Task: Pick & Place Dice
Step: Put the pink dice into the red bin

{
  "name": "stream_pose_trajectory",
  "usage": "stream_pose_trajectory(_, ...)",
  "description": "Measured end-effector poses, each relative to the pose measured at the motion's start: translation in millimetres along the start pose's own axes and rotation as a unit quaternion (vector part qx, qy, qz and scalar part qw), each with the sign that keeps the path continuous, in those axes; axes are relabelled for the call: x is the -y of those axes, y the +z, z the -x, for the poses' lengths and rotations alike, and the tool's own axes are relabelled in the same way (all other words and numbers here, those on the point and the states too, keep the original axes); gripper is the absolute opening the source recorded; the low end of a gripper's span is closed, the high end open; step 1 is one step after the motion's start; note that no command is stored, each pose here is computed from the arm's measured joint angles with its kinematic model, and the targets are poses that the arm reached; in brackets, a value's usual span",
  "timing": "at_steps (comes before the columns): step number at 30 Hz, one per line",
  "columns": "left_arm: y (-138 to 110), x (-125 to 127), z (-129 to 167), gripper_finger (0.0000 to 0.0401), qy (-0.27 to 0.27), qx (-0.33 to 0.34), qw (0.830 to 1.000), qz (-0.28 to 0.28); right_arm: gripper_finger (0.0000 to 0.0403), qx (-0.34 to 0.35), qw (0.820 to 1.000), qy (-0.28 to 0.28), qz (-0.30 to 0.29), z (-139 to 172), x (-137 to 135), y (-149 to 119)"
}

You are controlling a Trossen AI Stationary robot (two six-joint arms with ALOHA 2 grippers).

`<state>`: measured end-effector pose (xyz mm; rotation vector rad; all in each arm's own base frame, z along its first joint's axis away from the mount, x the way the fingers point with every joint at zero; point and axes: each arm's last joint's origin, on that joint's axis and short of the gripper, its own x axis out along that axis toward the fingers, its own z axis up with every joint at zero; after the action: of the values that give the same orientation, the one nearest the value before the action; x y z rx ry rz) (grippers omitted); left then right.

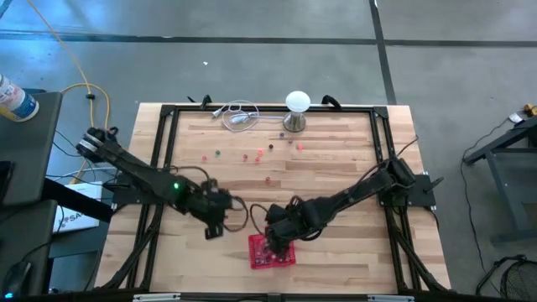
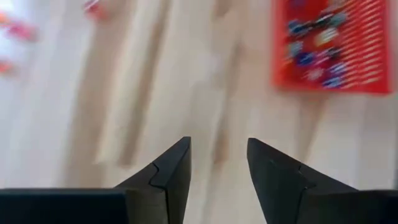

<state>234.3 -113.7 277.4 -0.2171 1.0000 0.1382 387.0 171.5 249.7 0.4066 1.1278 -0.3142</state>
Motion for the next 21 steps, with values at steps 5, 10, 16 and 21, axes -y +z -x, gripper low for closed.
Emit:
stream_pose_trajectory(5, -4, -37, 19, 0.015, 0.059, -0.047, 0.997, 0.013, 0.0258, 0.023, 1.0, -0.014, -0.008, 19, 6, 2)
stream_pose_trajectory(10, -10, -87, 26, 0.015, 0.149, -0.169, 0.972, 0.068, 0.0258, 0.029, 0.999, -0.021, -0.026, 29, 9, 0)
stream_pose_trajectory(16, -11, -152, 5, 0.015, 0.137, -0.22, 0.946, 0.195, 0.0258, 0.03, 0.998, -0.044, -0.04, 30, 9, -7)
stream_pose_trajectory(21, -22, -205, -17, 0.015, 0.156, -0.195, 0.924, 0.291, 0.0258, 0.028, 0.996, -0.066, -0.049, 32, 10, -13)
